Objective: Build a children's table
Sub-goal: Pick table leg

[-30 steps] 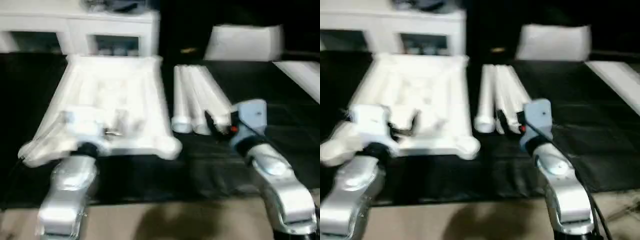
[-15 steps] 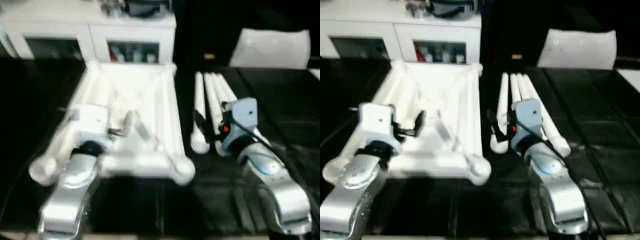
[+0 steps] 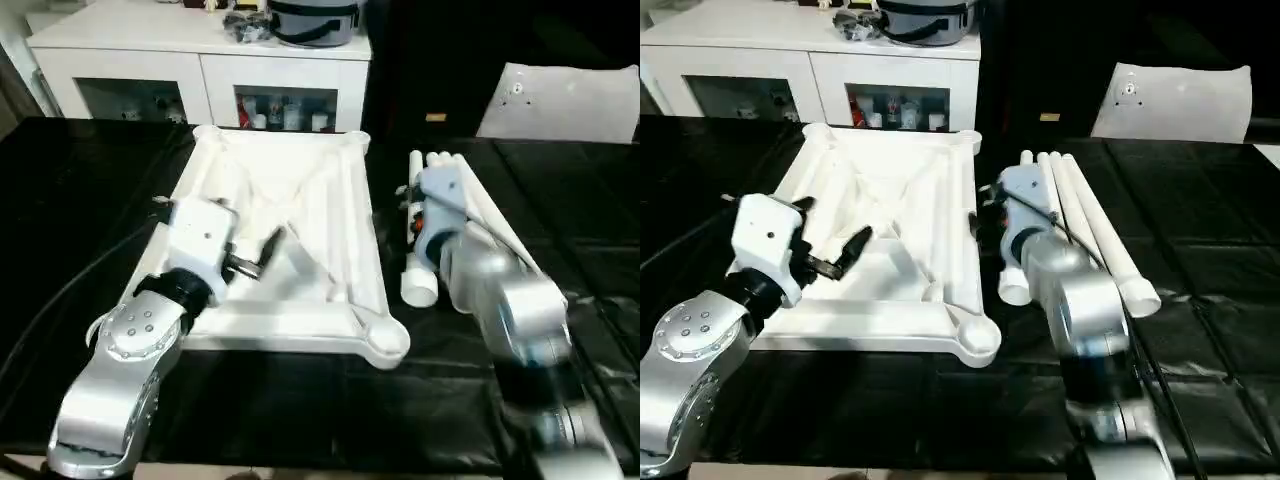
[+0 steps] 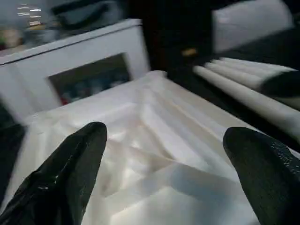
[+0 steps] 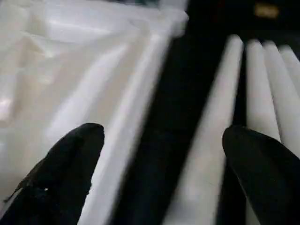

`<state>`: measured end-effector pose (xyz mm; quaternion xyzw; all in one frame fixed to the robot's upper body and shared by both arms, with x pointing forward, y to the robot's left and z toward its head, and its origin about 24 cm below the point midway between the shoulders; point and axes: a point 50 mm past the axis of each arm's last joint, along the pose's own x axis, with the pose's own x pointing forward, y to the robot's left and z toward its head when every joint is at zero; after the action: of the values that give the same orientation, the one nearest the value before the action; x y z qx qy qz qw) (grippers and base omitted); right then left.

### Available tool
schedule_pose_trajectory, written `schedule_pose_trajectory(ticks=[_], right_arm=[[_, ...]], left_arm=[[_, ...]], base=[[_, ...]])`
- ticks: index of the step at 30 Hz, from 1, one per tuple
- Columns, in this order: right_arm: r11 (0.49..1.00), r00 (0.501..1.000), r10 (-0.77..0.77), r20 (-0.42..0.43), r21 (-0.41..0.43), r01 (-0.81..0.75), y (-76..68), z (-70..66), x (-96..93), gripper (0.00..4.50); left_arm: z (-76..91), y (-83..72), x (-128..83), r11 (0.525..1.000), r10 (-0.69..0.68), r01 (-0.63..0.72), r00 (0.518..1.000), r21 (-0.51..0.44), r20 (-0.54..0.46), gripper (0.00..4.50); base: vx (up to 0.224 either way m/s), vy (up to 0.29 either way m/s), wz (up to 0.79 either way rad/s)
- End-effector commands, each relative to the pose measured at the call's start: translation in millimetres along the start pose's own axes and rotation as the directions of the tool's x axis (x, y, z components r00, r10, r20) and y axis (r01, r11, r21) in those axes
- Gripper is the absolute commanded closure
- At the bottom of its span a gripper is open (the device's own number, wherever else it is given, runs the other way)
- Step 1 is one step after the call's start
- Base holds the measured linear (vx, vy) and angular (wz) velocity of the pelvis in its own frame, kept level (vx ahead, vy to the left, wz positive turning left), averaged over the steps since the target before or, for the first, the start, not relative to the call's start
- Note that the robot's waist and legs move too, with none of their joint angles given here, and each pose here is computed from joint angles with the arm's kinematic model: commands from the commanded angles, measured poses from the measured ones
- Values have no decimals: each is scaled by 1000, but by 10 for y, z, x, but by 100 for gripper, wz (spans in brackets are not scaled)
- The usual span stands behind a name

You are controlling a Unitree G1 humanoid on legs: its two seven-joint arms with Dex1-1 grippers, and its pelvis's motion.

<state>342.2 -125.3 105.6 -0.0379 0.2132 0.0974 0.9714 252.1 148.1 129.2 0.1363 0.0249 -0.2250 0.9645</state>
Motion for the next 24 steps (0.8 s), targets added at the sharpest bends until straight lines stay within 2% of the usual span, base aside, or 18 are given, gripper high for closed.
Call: schedule_pose_trajectory(ticks=[1,2,7,8,16,19,24], right_arm=[[999,999,-35,-32,30,36,-75,-39,80,5],[997,997,-55,-62,48,58,-111,-47,182,5],[996,994,-52,-95,74,59,-129,-50,279,5],[996,991,-53,-123,71,62,-142,-55,331,5],[982,980,-93,-176,144,119,-184,-73,444,5],[978,976,-88,-201,167,123,-171,-123,477,31],[965,963,-119,-242,200,170,-245,-199,495,78]], left_arm=[[50,-49,1,998,-67,67,998,9,5,0],[70,-61,-16,993,-112,112,994,22,2,0],[94,-81,-48,987,-159,159,987,30,-5,0],[95,-105,-71,982,-186,187,982,32,-14,0],[99,-194,-128,966,-258,259,966,22,-25,0],[102,-213,-139,962,-273,273,962,17,-27,0],[98,-241,-158,955,-297,297,954,-1,-34,0]], base=[[0,0,0],[0,0,0],[0,0,0],[0,0,0],[0,0,0],[0,0,0],[0,0,0]])
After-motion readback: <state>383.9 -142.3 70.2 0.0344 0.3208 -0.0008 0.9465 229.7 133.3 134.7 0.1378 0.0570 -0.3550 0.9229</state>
